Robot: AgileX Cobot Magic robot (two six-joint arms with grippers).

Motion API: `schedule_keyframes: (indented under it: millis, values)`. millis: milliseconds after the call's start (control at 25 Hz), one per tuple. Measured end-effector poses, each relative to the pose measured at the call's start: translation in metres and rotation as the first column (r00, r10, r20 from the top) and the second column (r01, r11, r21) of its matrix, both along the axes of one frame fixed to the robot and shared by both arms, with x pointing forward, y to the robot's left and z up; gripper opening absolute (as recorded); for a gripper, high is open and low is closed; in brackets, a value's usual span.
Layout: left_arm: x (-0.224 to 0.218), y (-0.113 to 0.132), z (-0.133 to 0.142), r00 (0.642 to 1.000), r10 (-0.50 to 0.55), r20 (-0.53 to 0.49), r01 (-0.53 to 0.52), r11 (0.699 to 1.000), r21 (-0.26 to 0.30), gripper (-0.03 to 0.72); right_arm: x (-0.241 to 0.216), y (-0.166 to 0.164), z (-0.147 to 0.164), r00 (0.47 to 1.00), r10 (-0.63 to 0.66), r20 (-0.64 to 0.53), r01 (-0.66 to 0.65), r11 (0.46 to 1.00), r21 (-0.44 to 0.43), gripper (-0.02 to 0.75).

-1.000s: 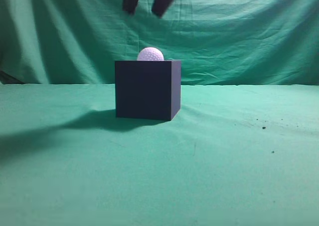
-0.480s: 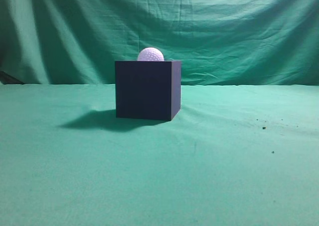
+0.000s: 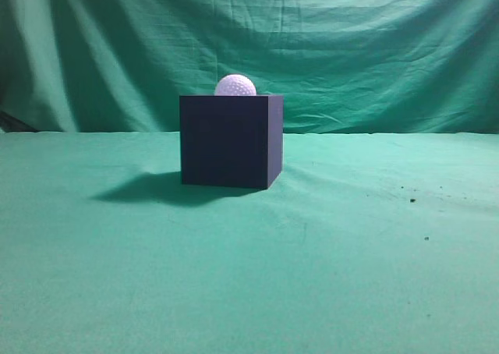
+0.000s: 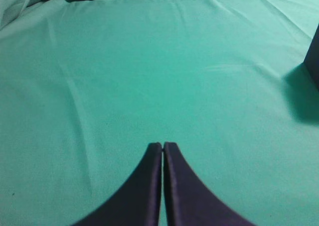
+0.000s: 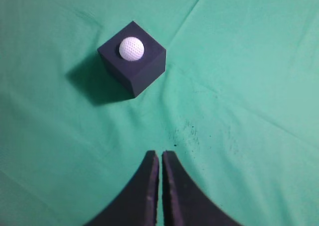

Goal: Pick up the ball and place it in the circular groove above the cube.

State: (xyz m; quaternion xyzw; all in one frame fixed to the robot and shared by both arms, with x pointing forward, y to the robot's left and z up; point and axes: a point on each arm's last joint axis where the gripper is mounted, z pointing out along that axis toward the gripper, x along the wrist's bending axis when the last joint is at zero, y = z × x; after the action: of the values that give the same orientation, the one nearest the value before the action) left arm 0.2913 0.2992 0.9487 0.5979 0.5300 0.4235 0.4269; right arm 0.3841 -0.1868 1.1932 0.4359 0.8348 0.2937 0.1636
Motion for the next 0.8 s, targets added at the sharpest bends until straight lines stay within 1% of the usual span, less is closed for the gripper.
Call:
schedule_keyframes:
  millis: [160,200,280,360,480,560,680,800]
  values:
    - [0.0,0.0,0.0,1.0,0.0,0.0,0.0,1.0,0.0,0.0,-0.022,-0.017,-0.033,0.998,0.007,0.063,-0.011,0.998,0.058,0.0]
    - [0.0,0.0,0.0,1.0,0.0,0.0,0.0,1.0,0.0,0.0,-0.028,-0.021,-0.038,0.996,0.007,0.089,-0.015,0.996,0.086,0.0]
    - [0.0,0.0,0.0,1.0,0.0,0.0,0.0,1.0,0.0,0.0,-0.036,-0.027,-0.053,0.995,0.009,0.104,-0.02,0.994,0.106,0.0]
    - [0.0,0.0,0.0,1.0,0.0,0.0,0.0,1.0,0.0,0.0,-0.044,-0.032,-0.06,0.991,0.009,0.136,-0.029,0.989,0.145,0.0]
    - [0.0,0.0,0.0,1.0,0.0,0.0,0.0,1.0,0.0,0.0,-0.055,-0.039,-0.066,0.989,0.008,0.146,-0.035,0.982,0.185,0.0]
    - [0.0,0.0,0.0,1.0,0.0,0.0,0.0,1.0,0.0,0.0,-0.059,-0.042,-0.069,0.992,0.01,0.124,-0.032,0.984,0.176,0.0]
    - [0.0,0.0,0.0,1.0,0.0,0.0,0.0,1.0,0.0,0.0,-0.062,-0.045,-0.074,0.997,0.014,0.078,-0.025,0.99,0.139,0.0]
    - [0.0,0.0,0.0,1.0,0.0,0.0,0.0,1.0,0.0,0.0,-0.061,-0.046,-0.074,0.996,0.01,0.089,-0.021,0.993,0.116,0.0]
